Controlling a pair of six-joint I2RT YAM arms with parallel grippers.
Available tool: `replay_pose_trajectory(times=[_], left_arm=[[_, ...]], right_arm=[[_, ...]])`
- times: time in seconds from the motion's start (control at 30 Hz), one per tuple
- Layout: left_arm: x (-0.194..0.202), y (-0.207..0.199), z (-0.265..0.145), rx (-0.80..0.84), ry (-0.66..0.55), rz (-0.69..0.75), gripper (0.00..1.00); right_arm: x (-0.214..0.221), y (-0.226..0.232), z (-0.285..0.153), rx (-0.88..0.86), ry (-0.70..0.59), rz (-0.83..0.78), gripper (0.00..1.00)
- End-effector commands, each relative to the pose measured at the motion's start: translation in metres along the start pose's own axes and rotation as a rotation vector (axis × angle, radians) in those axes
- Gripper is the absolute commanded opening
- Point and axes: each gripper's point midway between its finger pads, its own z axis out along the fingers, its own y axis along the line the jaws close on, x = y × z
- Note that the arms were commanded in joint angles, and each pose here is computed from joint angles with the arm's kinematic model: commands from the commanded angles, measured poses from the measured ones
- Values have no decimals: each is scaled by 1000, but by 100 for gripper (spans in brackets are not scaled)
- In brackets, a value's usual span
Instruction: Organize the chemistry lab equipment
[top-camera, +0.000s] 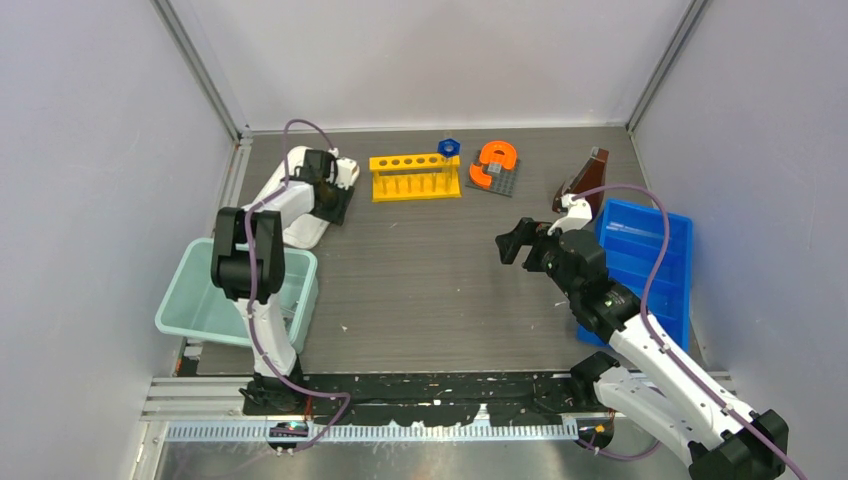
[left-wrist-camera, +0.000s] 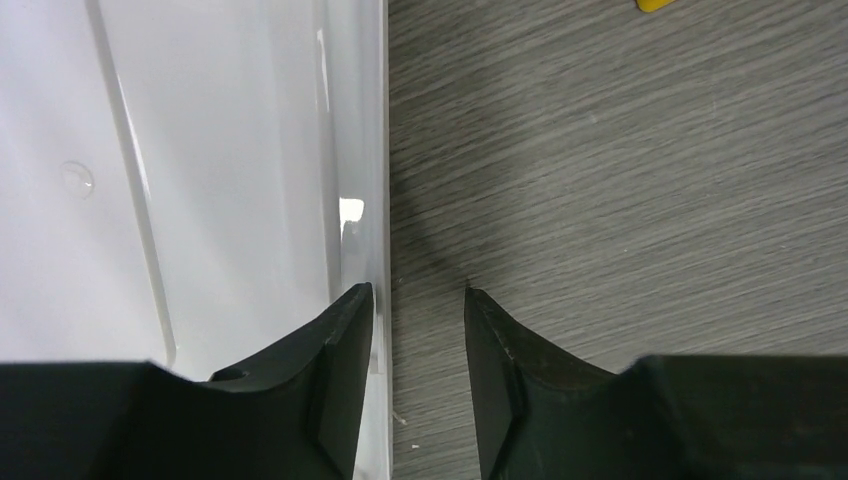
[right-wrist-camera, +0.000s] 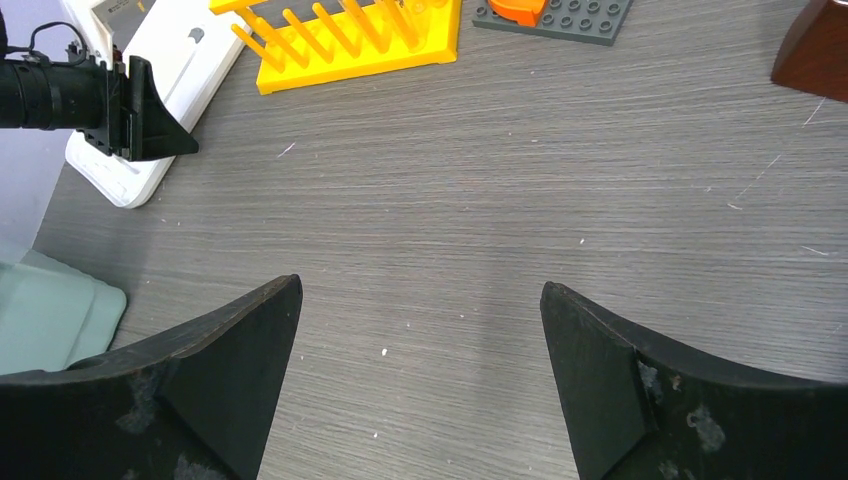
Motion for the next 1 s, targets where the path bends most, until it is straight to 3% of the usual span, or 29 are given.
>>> replay_pose_trajectory(times=[0.0, 0.3, 0.53, 0.97], left_arm=[[-15, 7, 4, -12, -47, 22, 40], [-14, 16, 0, -58, -47, 56, 17], [-37, 38, -33, -182, -108, 71, 0], [-99, 61, -147, -355, -302, 56, 0]], right_arm=[[-15, 3, -2, -12, -70, -2, 96], [-15, -1, -2, 6, -78, -7, 96], [-17, -1, -2, 9, -85, -7, 96], [-32, 7, -8, -8, -112, 48, 92]])
